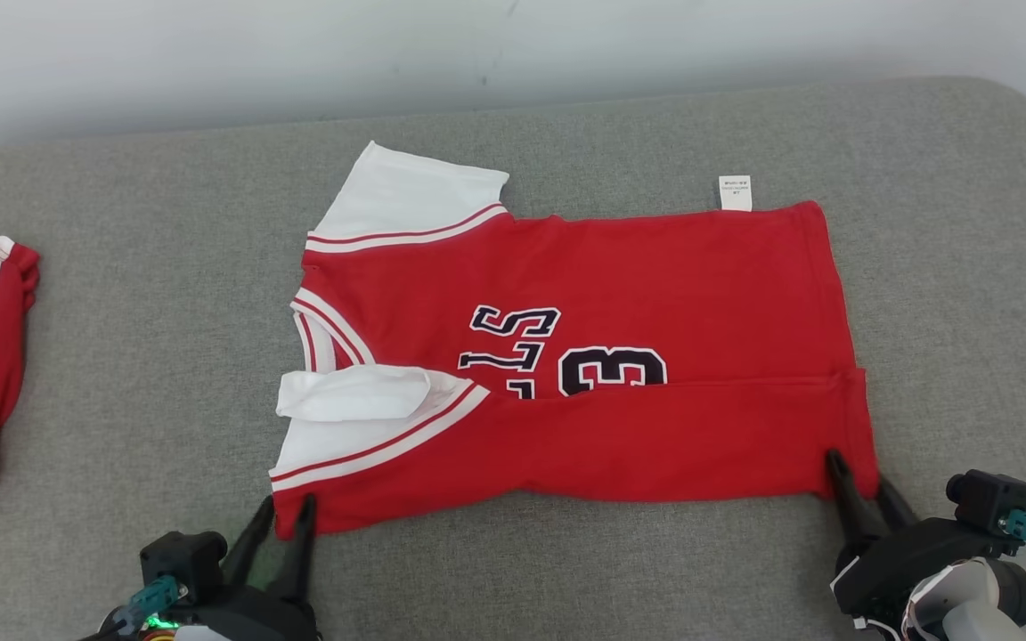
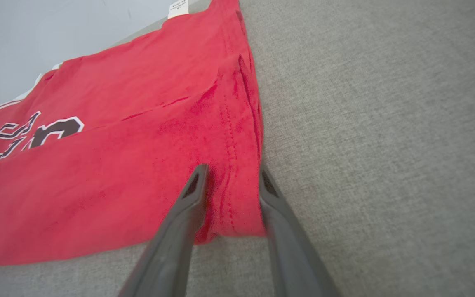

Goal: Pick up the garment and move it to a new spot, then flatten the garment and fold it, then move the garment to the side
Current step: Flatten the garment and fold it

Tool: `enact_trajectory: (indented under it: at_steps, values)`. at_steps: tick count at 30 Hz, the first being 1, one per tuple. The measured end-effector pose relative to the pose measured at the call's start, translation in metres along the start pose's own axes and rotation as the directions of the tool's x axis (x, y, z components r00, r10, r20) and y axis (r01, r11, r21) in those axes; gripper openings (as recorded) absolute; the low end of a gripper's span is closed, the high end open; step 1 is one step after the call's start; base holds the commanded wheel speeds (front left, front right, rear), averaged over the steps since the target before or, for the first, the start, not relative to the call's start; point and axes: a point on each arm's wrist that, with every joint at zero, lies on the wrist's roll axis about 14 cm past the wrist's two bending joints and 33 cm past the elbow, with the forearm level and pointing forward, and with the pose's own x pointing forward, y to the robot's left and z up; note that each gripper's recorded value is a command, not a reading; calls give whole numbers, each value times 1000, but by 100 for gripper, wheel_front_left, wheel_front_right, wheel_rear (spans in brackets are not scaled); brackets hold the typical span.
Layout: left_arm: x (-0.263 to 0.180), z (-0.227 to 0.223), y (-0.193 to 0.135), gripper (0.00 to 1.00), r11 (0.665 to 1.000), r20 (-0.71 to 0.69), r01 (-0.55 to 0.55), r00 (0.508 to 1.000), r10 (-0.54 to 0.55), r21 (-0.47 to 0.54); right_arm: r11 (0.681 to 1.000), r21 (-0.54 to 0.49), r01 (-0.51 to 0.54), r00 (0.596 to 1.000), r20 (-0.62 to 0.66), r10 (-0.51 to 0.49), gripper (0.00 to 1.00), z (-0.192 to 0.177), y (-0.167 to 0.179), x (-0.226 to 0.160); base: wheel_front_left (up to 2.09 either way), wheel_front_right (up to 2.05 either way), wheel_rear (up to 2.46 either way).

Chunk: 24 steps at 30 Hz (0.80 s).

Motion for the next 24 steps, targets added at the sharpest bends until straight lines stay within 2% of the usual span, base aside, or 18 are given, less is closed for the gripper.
enact_trajectory:
  at_steps: [8, 15, 24]
  values:
    - [-7, 7, 4, 0, 1000, 35, -14, 999, 15, -7, 1000, -11, -23, 1000, 18, 23, 0, 6, 5, -7, 0, 0, 0]
    - [-42, -2, 4, 0, 998, 60, -49, 997, 52, -51, 999, -3, -35, 998, 44, 35, 0, 7, 3, -33, 0, 0, 0]
    - [-77, -21, -5, 0, 991, 61, -76, 995, 83, -111, 1000, 16, -26, 1000, 6, 26, 0, -5, -5, -59, 0, 0, 0]
